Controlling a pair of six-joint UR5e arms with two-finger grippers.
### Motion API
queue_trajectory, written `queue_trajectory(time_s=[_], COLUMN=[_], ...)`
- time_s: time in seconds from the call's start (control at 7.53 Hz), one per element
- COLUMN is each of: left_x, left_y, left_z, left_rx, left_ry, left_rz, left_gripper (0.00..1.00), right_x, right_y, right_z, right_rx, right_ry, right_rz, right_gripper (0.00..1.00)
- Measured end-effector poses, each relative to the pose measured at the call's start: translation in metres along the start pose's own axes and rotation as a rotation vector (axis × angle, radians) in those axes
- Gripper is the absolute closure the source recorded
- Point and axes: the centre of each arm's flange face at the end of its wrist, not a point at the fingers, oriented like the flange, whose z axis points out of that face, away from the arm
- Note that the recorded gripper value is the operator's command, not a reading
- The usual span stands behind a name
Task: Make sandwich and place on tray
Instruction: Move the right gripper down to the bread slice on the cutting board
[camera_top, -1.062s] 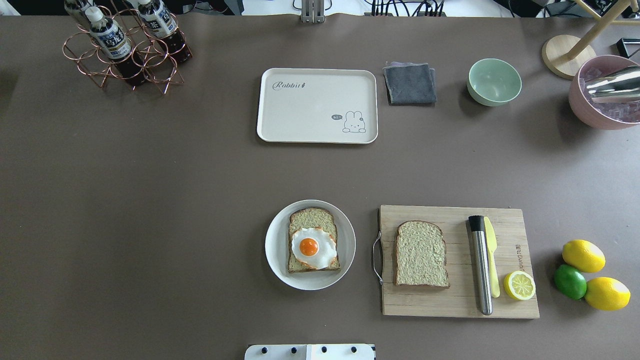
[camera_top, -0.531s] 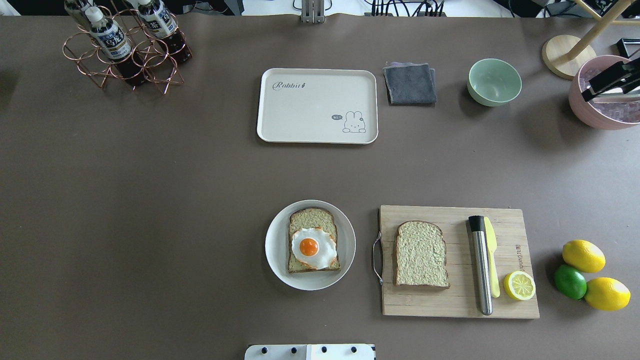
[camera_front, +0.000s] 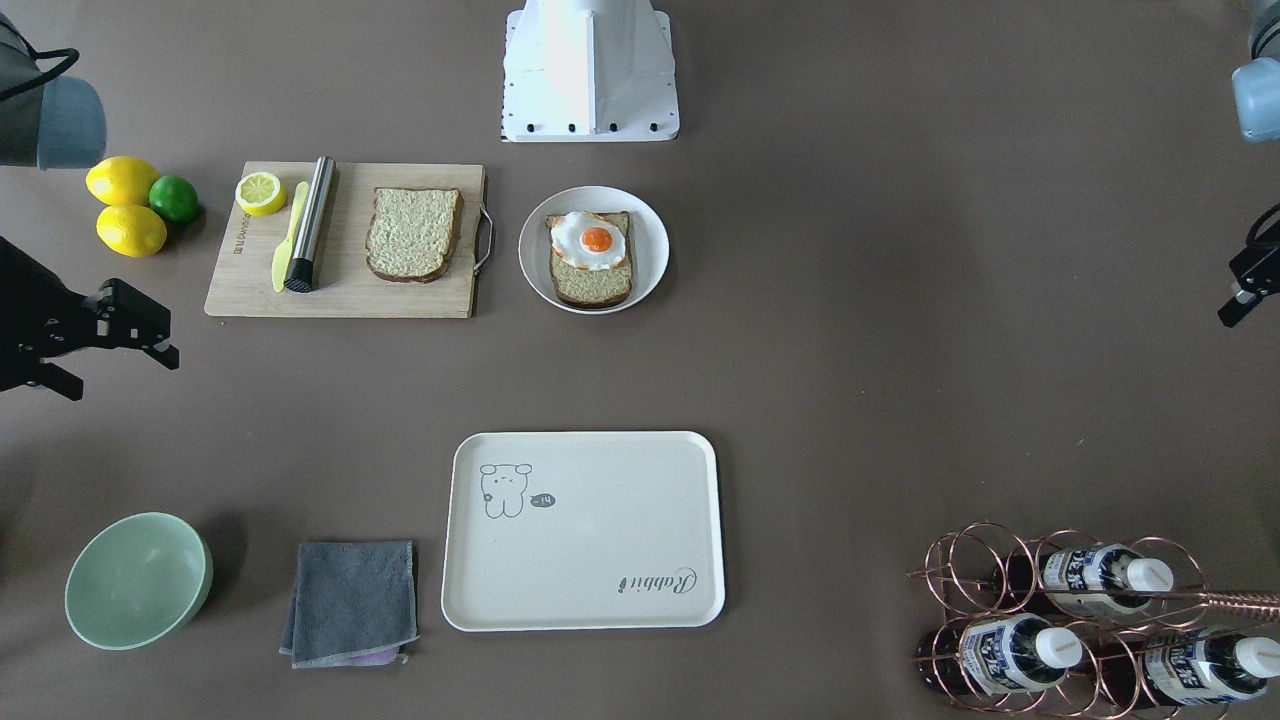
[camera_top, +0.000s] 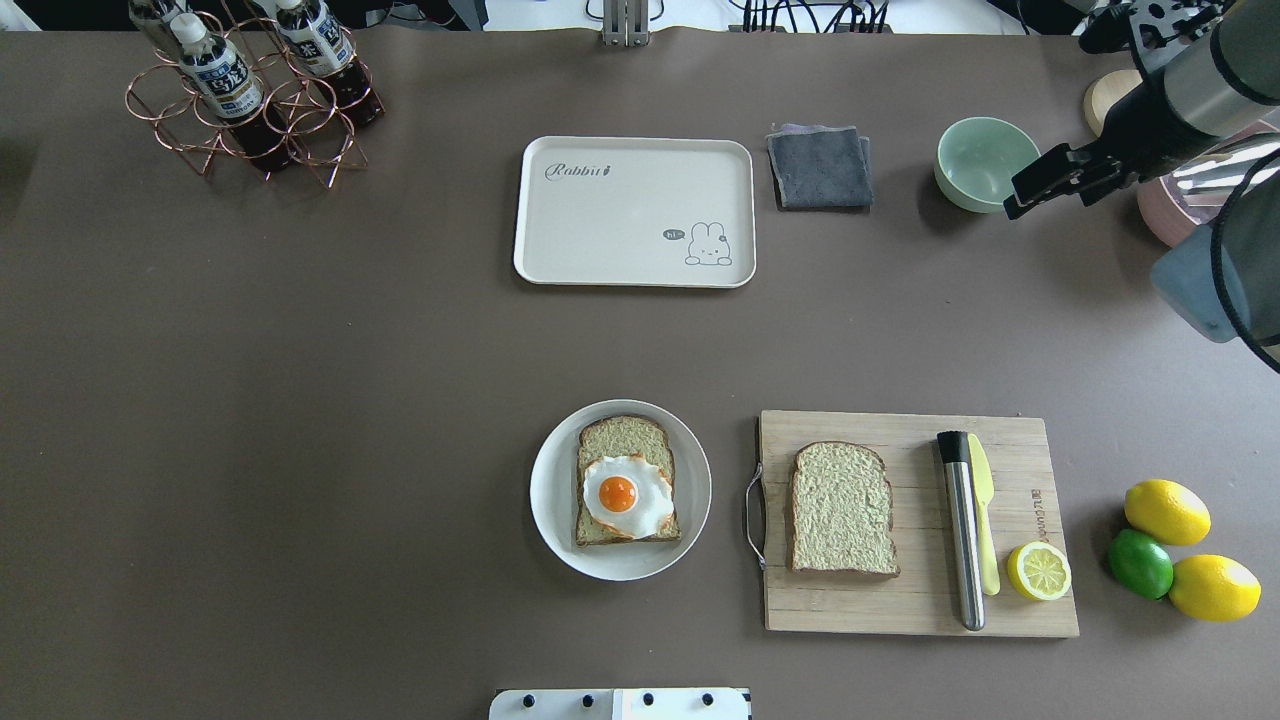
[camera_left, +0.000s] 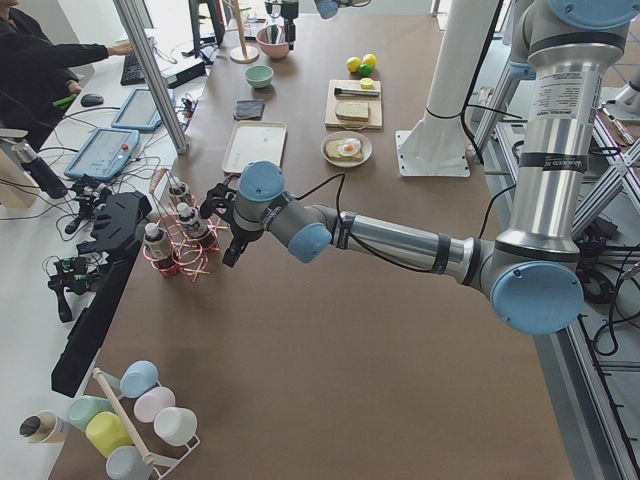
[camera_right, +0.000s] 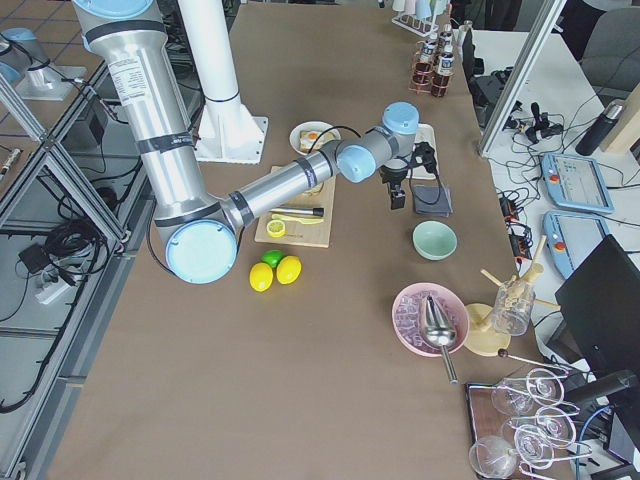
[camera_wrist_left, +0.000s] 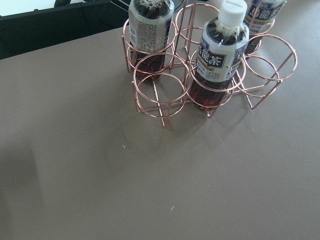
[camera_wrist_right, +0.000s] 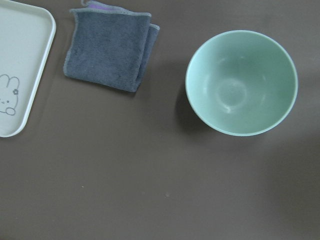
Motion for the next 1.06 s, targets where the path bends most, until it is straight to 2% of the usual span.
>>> queue_trajectory(time_s=[0.53,0.8,0.93,1.06], left_x=[0.091,0.126,0.138,0.146], left_y=[0.004,0.01,0.011,0.01], left_z=[0.041,0.06,0.065,0.067], left_rx=[0.004,0.028,0.033,0.034], left_ry=[0.164,0.196,0.201,0.207], left_rz=[-0.134,-0.159,-0.178,-0.203], left_gripper=[0.02,0.02,0.02,0.02], right_x=[-0.09,-0.128,-0.144,-0.155], right_y=[0.041,0.074,0.093,0.112], right_z=[0.041,0.071,0.085,0.093], right_rx=[0.038,0.075,0.092,0.087], right_ry=[-0.141,-0.168,-0.174,-0.182], right_rz=[0.092,0.094,0.127,0.156], right_gripper=[0.0,0.0,0.0,0.0])
